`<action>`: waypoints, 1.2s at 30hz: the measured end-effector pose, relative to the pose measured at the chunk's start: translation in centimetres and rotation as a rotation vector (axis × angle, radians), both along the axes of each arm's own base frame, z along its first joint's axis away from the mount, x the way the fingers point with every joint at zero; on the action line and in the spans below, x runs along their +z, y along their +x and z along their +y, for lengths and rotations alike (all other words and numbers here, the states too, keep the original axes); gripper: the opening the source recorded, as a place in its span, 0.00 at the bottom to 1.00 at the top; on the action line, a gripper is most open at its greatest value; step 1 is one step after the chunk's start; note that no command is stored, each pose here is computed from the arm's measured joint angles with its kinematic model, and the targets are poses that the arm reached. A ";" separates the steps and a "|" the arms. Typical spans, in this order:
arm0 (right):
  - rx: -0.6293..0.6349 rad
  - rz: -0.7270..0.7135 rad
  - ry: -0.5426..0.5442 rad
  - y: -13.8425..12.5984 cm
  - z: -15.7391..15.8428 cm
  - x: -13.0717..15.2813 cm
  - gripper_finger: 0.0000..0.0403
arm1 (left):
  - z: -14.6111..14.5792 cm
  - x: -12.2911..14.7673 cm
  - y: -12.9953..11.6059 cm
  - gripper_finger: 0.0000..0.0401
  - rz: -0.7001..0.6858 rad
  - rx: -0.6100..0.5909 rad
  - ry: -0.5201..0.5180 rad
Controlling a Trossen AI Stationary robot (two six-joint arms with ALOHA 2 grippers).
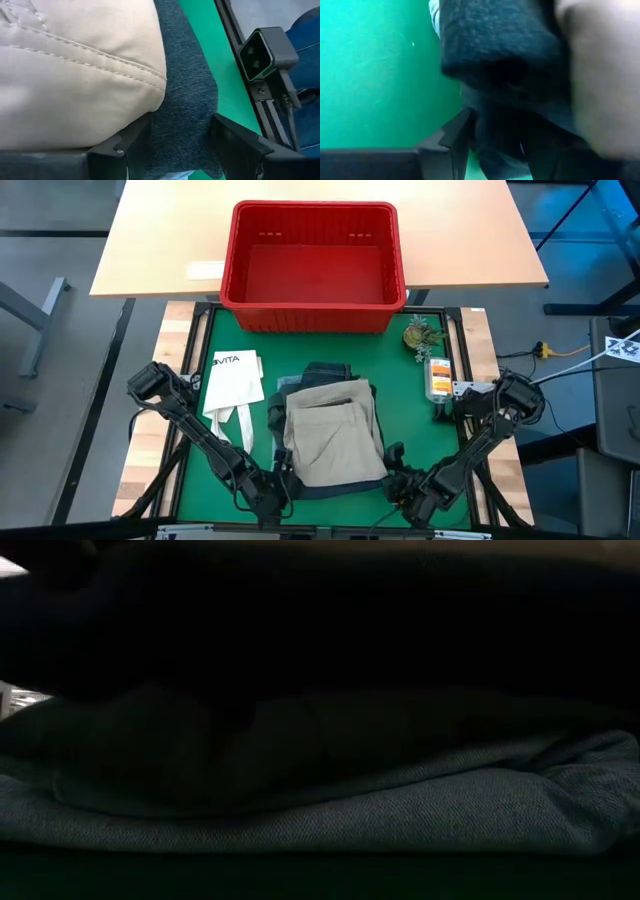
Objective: Fold Laundry from Bin
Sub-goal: Move the stacked clothes to the center of the table
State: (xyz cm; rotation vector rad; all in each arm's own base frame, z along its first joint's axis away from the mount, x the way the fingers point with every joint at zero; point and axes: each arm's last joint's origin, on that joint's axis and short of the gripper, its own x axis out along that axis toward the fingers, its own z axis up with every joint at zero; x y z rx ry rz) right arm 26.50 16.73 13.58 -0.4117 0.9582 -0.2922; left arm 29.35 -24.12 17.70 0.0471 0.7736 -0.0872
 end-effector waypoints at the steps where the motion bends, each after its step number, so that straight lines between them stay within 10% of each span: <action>1: -0.008 -0.001 0.007 0.3 -0.1 -0.3 0.39 | 0.2 -0.1 0.2 0.49 0.006 0.003 -0.001; 9: -0.036 0.024 0.120 1.6 -1.3 -0.7 0.37 | 0.5 -1.7 1.1 0.49 0.064 -0.013 -0.038; 16: -0.029 0.025 0.129 1.8 -1.4 -0.7 0.16 | 0.5 -3.3 1.5 0.47 0.071 0.016 0.018; 21: -0.017 0.031 0.123 1.8 -1.3 -0.6 0.04 | 0.5 -3.7 1.5 0.27 0.066 0.035 0.045; 25: -0.012 0.040 0.131 2.3 -1.0 0.6 0.10 | 0.6 -2.5 1.0 0.05 0.062 0.040 0.019; 36: 0.052 0.066 0.041 4.5 0.2 7.2 0.05 | 1.9 2.2 -0.2 0.04 -0.016 0.081 0.000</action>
